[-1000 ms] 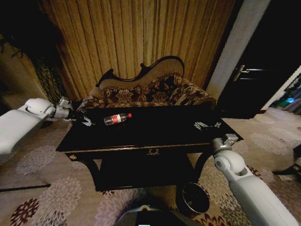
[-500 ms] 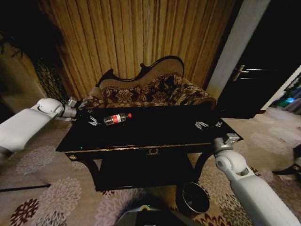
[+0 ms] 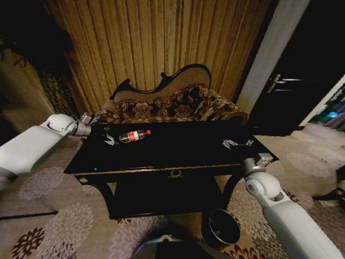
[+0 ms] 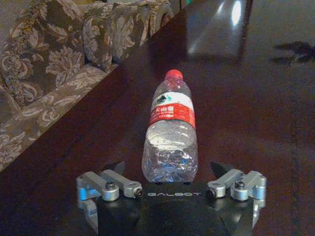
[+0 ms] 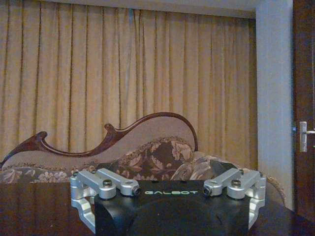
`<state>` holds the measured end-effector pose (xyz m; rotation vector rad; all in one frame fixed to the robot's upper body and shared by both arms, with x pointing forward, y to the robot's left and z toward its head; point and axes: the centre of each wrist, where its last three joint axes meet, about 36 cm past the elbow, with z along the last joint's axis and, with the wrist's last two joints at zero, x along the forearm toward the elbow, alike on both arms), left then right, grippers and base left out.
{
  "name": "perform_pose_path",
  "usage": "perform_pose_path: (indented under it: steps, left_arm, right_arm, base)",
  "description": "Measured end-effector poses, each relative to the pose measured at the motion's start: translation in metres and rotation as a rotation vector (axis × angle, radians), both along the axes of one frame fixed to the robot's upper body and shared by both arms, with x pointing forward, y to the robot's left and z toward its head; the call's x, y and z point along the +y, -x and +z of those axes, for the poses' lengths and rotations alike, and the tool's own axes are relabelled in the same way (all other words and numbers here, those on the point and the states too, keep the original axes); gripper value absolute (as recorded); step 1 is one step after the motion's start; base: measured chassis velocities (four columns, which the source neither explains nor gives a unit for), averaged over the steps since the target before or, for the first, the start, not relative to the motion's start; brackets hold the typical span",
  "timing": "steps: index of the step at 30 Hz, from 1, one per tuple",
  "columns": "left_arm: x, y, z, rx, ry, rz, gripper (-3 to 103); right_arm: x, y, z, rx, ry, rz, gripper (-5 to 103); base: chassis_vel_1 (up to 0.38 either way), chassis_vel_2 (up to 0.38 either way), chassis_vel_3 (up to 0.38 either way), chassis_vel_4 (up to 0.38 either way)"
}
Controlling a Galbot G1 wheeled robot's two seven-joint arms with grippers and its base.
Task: Move to the front of the table and place the trash on the table into the trash bin.
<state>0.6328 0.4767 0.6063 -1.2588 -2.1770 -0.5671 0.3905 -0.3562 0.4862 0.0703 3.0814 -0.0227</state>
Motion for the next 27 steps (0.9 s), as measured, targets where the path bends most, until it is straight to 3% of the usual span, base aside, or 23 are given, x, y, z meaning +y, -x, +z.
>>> perform_pose_path:
  steps: [1, 4, 6, 14, 21, 27]
  left_arm:
    - [0.0000, 0.0000, 0.0000, 0.000, 0.000, 0.000, 95]
    - [0.0030, 0.0006, -0.0011, 0.005, 0.009, 0.006, 80]
    - [0.0036, 0.0008, -0.0010, 0.005, 0.011, 0.006, 80]
    - [0.0067, 0.0024, -0.0038, 0.009, 0.023, 0.010, 45]
    - [0.0069, 0.0030, -0.0049, 0.007, 0.027, 0.011, 35]
    - [0.0063, 0.0039, -0.0048, -0.003, 0.036, 0.017, 35]
  right_arm:
    - [0.0000, 0.0000, 0.0000, 0.000, 0.000, 0.000, 100]
    - [-0.0007, -0.0002, -0.0007, 0.000, 0.000, -0.003, 100]
    - [-0.0004, -0.0003, -0.0008, 0.000, -0.001, -0.003, 100]
    - [-0.0009, -0.0001, -0.0006, 0.000, 0.002, -0.004, 100]
    - [-0.0012, 0.0004, -0.0006, 0.000, 0.003, -0.005, 100]
    - [-0.0001, 0.0008, 0.0006, -0.003, 0.003, -0.002, 100]
  base:
    - [0.000, 0.000, 0.000, 0.000]
    - [0.000, 0.000, 0.000, 0.000]
    - [0.000, 0.000, 0.000, 0.000]
    - [0.000, 0.000, 0.000, 0.000]
    - [0.000, 0.000, 0.000, 0.000]
    - [0.000, 0.000, 0.000, 0.000]
